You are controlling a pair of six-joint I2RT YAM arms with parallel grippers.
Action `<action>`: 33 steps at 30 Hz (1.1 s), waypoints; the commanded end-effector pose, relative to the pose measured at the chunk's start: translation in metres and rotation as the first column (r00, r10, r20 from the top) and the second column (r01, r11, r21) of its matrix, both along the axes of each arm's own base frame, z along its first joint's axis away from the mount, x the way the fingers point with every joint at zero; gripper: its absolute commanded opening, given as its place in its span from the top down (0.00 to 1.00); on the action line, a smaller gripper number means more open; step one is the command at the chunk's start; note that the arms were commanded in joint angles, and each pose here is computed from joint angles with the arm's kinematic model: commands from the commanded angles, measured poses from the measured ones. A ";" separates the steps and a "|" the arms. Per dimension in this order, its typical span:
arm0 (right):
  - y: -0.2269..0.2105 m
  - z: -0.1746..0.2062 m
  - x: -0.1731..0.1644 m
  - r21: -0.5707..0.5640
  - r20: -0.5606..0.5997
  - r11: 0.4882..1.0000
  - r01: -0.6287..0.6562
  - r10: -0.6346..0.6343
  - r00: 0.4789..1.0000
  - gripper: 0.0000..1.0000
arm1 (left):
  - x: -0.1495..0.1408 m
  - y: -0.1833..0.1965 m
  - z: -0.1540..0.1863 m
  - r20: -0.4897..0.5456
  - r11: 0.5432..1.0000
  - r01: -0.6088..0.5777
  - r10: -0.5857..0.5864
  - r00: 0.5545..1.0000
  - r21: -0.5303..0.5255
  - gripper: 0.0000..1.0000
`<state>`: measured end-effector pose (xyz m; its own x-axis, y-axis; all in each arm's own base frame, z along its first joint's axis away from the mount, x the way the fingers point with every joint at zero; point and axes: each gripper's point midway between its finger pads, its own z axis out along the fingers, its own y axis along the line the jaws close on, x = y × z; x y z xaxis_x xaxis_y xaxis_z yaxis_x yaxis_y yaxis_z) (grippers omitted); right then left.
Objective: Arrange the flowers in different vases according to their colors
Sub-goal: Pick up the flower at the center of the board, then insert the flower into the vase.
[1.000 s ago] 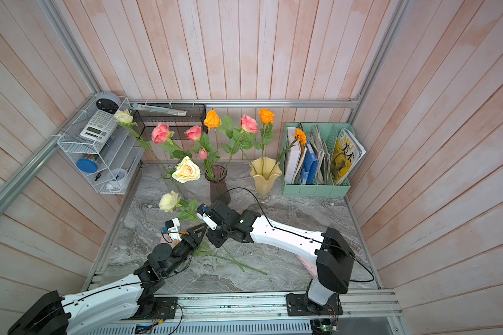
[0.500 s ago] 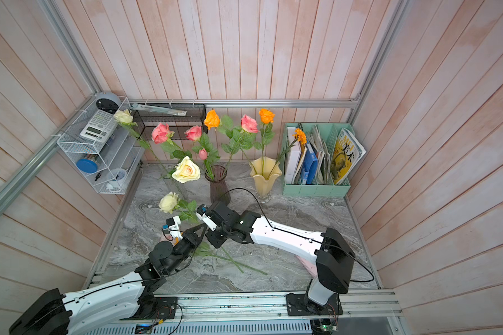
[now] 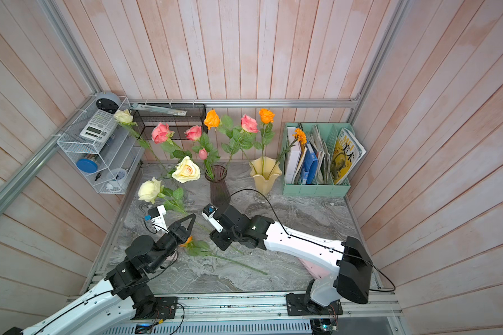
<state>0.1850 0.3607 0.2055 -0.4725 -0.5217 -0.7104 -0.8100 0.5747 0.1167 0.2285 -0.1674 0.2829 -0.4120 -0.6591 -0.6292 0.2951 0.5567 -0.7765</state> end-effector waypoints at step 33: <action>-0.133 -0.002 0.036 0.142 0.018 0.929 0.341 -0.347 0.938 0.34 | 0.042 0.167 0.263 0.653 0.294 -0.831 0.516 0.554 0.473 1.00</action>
